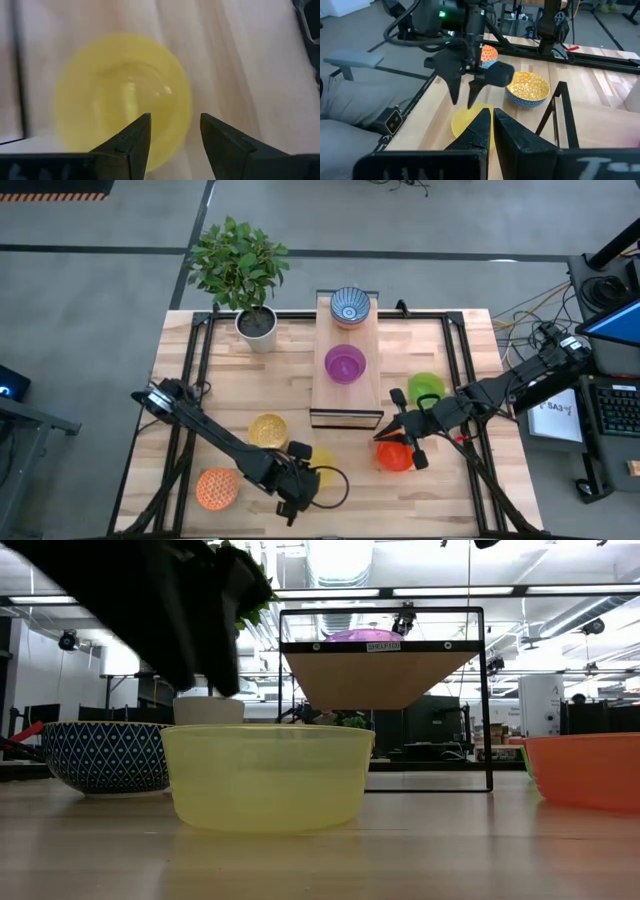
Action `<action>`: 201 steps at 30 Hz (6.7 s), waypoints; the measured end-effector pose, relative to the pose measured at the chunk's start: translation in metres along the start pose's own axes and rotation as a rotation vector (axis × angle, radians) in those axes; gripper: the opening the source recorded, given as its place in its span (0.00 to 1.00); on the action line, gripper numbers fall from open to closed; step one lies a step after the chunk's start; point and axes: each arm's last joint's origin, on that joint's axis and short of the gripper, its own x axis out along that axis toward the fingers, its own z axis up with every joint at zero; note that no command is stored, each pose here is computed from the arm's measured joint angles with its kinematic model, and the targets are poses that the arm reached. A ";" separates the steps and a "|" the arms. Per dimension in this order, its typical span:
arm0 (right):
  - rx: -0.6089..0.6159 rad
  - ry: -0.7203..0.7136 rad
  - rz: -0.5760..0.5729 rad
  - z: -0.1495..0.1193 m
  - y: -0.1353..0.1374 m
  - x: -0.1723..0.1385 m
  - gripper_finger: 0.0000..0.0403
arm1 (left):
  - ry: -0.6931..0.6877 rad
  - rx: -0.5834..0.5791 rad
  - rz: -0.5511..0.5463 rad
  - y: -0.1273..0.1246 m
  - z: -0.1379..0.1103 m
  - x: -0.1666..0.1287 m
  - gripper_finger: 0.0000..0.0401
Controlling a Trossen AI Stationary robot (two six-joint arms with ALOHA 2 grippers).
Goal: Place and stack bowls onto a shelf
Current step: Stack the yellow bowl on top of the purple bowl on the shelf, then stack the yellow patterned bowl on top of the dark blue patterned bowl on the shelf
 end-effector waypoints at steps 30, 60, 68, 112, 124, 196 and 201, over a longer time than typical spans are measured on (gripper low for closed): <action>-0.001 0.002 0.002 0.000 0.001 0.001 0.03 | 0.020 -0.036 -0.107 0.005 0.000 0.023 0.01; 0.040 -0.013 0.142 -0.008 0.038 -0.002 0.03 | -0.015 0.377 0.147 0.120 0.089 -0.152 0.00; -0.007 -0.023 0.143 -0.007 0.037 -0.004 0.03 | -0.054 0.299 0.180 0.210 0.091 -0.159 0.00; -0.029 -0.007 0.142 -0.009 0.037 -0.004 0.03 | -0.079 0.138 0.138 0.258 0.081 -0.133 0.14; -0.031 -0.015 0.141 -0.008 0.037 -0.004 0.03 | -0.215 0.224 0.174 0.244 0.085 -0.165 0.02; 0.407 0.134 -0.549 0.037 -0.047 -0.022 0.03 | 0.002 -0.276 -0.135 0.100 -0.110 -0.086 0.19; 0.405 0.143 -0.548 0.035 -0.047 -0.021 0.03 | 0.089 -0.284 -0.125 0.090 -0.109 -0.064 0.37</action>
